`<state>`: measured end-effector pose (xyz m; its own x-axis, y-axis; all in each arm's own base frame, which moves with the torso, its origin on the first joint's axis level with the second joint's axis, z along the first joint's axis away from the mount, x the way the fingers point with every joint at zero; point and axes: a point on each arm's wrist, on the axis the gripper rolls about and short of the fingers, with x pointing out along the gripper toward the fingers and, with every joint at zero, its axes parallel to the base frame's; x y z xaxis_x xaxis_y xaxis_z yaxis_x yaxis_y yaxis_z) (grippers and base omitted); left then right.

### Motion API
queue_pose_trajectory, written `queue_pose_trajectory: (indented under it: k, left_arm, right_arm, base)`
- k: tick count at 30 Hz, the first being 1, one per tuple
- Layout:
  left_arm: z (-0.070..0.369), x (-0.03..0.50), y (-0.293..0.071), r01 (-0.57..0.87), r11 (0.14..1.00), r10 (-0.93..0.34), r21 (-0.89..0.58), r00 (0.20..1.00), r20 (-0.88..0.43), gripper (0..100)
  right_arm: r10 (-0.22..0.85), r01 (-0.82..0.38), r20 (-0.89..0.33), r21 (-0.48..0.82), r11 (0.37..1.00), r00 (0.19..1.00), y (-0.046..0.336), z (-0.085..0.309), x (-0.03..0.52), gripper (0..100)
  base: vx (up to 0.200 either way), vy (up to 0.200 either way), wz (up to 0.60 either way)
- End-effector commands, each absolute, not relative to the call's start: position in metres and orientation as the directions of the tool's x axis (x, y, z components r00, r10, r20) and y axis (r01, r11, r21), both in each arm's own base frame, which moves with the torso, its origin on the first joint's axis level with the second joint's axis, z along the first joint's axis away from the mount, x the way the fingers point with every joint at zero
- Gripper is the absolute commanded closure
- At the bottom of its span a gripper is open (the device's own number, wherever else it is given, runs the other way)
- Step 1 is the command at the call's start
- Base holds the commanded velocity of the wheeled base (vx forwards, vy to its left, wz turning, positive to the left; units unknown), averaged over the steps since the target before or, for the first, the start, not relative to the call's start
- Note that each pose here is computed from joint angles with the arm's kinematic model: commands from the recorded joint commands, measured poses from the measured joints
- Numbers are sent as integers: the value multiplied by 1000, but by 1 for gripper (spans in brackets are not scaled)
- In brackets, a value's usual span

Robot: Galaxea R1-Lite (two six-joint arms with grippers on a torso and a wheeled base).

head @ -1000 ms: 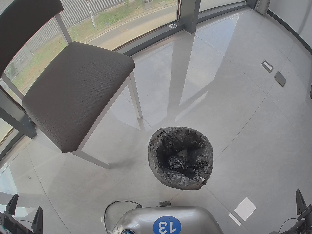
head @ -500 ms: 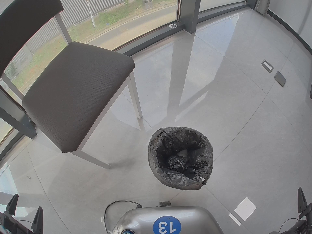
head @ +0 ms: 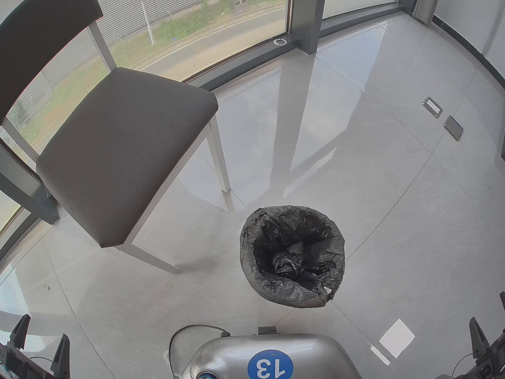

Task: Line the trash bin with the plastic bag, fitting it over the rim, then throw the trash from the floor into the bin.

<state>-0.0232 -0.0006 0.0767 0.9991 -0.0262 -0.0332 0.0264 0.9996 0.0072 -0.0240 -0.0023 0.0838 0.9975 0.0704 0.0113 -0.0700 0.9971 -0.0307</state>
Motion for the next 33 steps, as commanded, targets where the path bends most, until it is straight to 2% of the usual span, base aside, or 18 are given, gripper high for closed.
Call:
queue_pose_trajectory:
  k: [1, 8, 10, 13, 15, 21, 23, 24, 25, 33]
  left_arm:
    - [76, -24, -1, 26, 1000, -26, 7, 999, -23, 0]
    - [76, -24, -1, 25, 1000, -25, 7, 999, -23, 0]
    - [76, -24, -1, 25, 1000, -25, 7, 999, -23, 0]
    - [76, -24, -1, 25, 1000, -25, 7, 999, -25, 0]
    - [76, -24, -1, 25, 1000, -25, 7, 999, -25, 0]
    - [75, -24, -1, 25, 1000, -25, 7, 999, -25, 0]
    - [75, -24, -1, 25, 1000, -25, 7, 999, -25, 0]
    - [75, -24, -1, 25, 1000, -25, 7, 999, -25, 0]
    - [76, -24, -1, 25, 1000, -25, 7, 999, -23, 0]
    - [76, -23, -1, 25, 1000, -25, 9, 1000, -2, 0]
  right_arm:
    - [84, -83, 28, -34, 996, 996, -2, 83, -25, 0]
    - [183, -173, 75, -125, 977, 980, 0, 83, -23, 0]
    - [145, -134, 81, -131, 982, 986, -1, 84, -23, 0]
    - [-25, 35, 81, -131, 991, 996, -4, 84, -23, 0]
    - [-63, 71, 70, -118, 990, 996, -5, 83, -23, 0]
    - [-31, 36, 64, -86, 996, 997, -4, 82, -23, 0]
    - [61, -58, 49, -57, 997, 997, -2, 81, -23, 0]
    - [72, -70, 40, -58, 996, 997, -2, 80, -23, 0]
    - [110, -111, -11, -73, 991, 994, -1, 75, -23, 0]
    - [109, -109, 0, -41, 993, 994, -1, 75, -23, 0]
  base:
    - [0, 0, 0]
    - [0, 0, 0]
    - [0, 0, 0]
    - [0, 0, 0]
    - [0, 0, 0]
    - [0, 0, 0]
    - [0, 0, 0]
    - [0, 0, 0]
    - [0, 0, 0]
    - [0, 0, 0]
